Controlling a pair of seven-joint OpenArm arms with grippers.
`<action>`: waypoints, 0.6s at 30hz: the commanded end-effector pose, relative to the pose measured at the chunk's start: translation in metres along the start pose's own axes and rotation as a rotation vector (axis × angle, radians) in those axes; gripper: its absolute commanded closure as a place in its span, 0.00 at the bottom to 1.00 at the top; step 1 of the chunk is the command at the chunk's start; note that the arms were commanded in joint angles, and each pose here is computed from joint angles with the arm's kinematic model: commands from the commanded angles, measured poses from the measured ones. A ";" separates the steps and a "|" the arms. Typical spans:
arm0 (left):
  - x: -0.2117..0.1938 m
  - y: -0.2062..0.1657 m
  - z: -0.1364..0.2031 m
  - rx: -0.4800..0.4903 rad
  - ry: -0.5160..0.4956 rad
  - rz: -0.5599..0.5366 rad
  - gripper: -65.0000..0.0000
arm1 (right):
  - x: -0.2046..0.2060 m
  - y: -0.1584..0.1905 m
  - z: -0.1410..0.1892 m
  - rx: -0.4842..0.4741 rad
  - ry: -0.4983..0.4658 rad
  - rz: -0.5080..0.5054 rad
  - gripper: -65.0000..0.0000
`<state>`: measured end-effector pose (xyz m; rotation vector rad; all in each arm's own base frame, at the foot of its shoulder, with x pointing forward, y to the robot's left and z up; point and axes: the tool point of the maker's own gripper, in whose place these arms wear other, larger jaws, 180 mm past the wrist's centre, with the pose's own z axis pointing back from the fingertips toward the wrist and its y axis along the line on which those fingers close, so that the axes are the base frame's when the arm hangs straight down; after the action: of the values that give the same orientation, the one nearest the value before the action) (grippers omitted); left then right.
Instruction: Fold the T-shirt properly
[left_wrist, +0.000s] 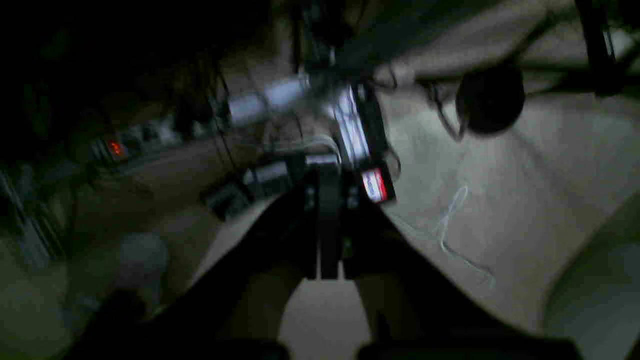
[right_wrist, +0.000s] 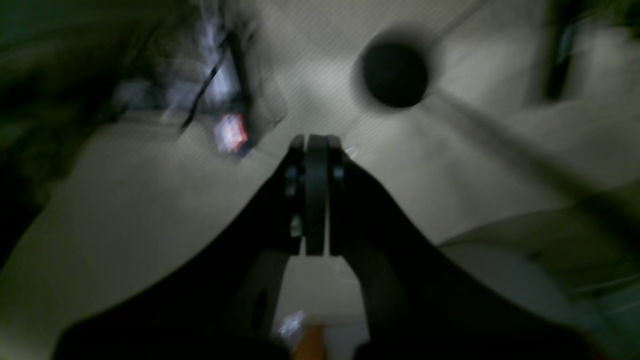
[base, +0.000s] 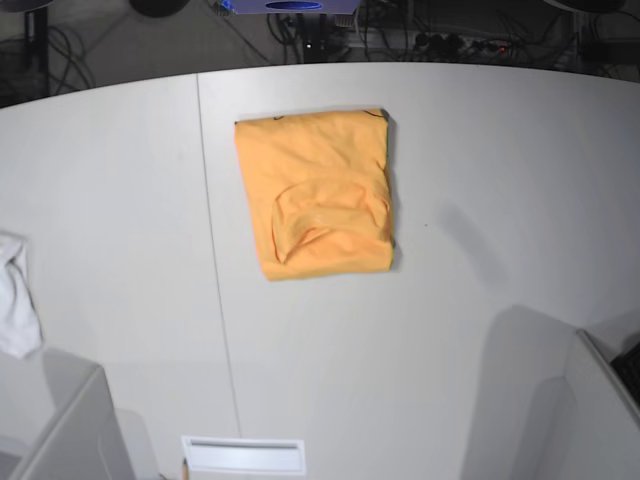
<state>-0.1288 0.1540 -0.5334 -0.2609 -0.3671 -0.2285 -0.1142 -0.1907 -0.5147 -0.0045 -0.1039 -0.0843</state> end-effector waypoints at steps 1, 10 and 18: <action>-0.014 -0.008 -0.001 -0.019 0.027 0.026 1.00 | -0.016 -0.002 -0.006 -0.007 0.045 0.002 1.00; -0.067 -0.028 -0.052 -0.059 0.229 0.228 1.00 | -0.105 0.017 -0.085 0.025 0.421 -0.022 1.00; -0.038 -0.019 -0.096 -0.020 0.246 0.260 1.00 | -0.056 0.031 -0.120 0.066 0.183 0.131 1.00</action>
<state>-0.1205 0.1117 -0.6333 -0.2959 -0.1189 -0.0059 -0.1574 -0.1522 -0.6400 0.0713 0.0862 0.0497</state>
